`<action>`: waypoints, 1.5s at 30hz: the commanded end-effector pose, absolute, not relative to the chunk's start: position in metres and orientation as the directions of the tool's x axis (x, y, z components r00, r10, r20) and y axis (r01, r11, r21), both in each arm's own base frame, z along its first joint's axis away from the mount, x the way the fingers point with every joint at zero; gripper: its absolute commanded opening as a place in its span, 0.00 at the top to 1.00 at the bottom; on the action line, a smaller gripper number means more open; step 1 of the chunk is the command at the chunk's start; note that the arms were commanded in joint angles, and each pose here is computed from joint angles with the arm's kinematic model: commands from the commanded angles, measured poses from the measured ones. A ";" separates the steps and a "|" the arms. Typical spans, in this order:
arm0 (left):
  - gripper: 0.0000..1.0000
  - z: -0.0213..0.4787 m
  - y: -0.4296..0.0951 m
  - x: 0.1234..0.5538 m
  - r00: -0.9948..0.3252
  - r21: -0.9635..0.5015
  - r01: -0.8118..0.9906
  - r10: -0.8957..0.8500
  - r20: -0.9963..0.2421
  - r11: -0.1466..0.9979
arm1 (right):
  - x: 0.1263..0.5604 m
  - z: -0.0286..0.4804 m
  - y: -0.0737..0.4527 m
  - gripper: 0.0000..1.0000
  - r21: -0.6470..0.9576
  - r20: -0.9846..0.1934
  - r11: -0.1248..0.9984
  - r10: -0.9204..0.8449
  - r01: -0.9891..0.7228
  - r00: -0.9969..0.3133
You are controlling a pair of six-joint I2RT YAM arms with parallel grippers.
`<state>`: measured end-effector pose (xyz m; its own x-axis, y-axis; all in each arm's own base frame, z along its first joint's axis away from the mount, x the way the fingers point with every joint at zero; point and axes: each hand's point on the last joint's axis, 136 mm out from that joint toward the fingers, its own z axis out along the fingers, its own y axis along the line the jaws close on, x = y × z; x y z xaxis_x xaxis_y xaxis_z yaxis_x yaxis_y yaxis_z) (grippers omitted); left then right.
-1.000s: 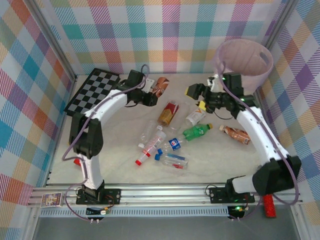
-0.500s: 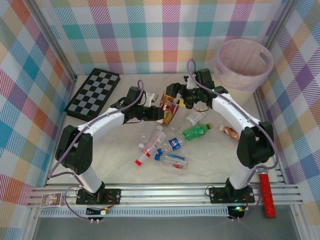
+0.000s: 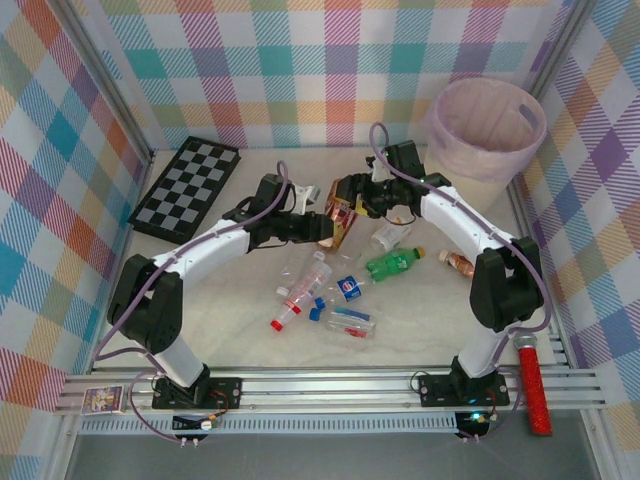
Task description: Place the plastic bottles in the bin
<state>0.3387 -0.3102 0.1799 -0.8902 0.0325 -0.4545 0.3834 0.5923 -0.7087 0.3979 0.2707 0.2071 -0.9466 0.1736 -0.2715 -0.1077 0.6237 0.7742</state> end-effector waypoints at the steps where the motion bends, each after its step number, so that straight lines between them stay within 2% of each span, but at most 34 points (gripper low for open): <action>1: 0.72 0.207 -0.329 0.339 -0.864 -0.726 0.446 0.042 -0.501 0.523 | 0.393 0.216 0.270 0.43 0.770 -0.281 0.626 0.163 -0.122 -0.946; 8: 0.66 0.212 -0.331 0.332 -0.867 -0.732 0.444 0.043 -0.496 0.516 | 0.394 0.240 0.265 0.50 0.780 -0.317 0.608 0.182 -0.146 -0.931; 12: 0.54 0.224 -0.333 0.330 -0.859 -0.741 0.459 0.033 -0.511 0.490 | 0.394 0.254 0.258 0.53 0.772 -0.341 0.615 0.184 -0.163 -0.922; 13: 0.49 0.227 -0.335 0.329 -0.857 -0.744 0.464 0.033 -0.514 0.481 | 0.395 0.257 0.256 0.54 0.770 -0.350 0.615 0.188 -0.168 -0.918; 18: 0.12 0.242 -0.331 0.319 -0.842 -0.736 0.485 0.026 -0.538 0.472 | 0.402 0.283 0.235 0.55 0.756 -0.409 0.625 0.218 -0.195 -0.886; 21: 0.00 0.246 -0.323 0.314 -0.832 -0.718 0.492 0.021 -0.555 0.493 | 0.412 0.306 0.210 0.55 0.729 -0.466 0.652 0.251 -0.208 -0.848; 28: 0.00 0.232 -0.302 0.309 -0.825 -0.645 0.474 0.046 -0.564 0.599 | 0.440 0.381 0.109 0.54 0.615 -0.661 0.771 0.388 -0.168 -0.642; 35: 0.00 0.209 -0.287 0.306 -0.848 -0.585 0.427 0.082 -0.524 0.690 | 0.454 0.449 0.005 0.55 0.491 -0.809 0.871 0.454 -0.005 -0.374; 40: 0.00 0.199 -0.272 0.301 -0.855 -0.512 0.405 0.115 -0.506 0.757 | 0.471 0.457 -0.046 0.55 0.341 -0.886 0.926 0.374 0.162 -0.273; 45: 0.00 0.179 -0.245 0.283 -0.873 -0.414 0.376 0.167 -0.459 0.829 | 0.504 0.434 -0.065 0.55 0.247 -0.908 0.942 0.307 0.228 -0.284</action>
<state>0.2991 -0.2657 0.1842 -0.8732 0.1160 -0.4734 0.3741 0.7823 -0.4981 0.4809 -0.0452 0.4598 -0.2570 0.3781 -0.8894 0.1456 0.9249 0.3511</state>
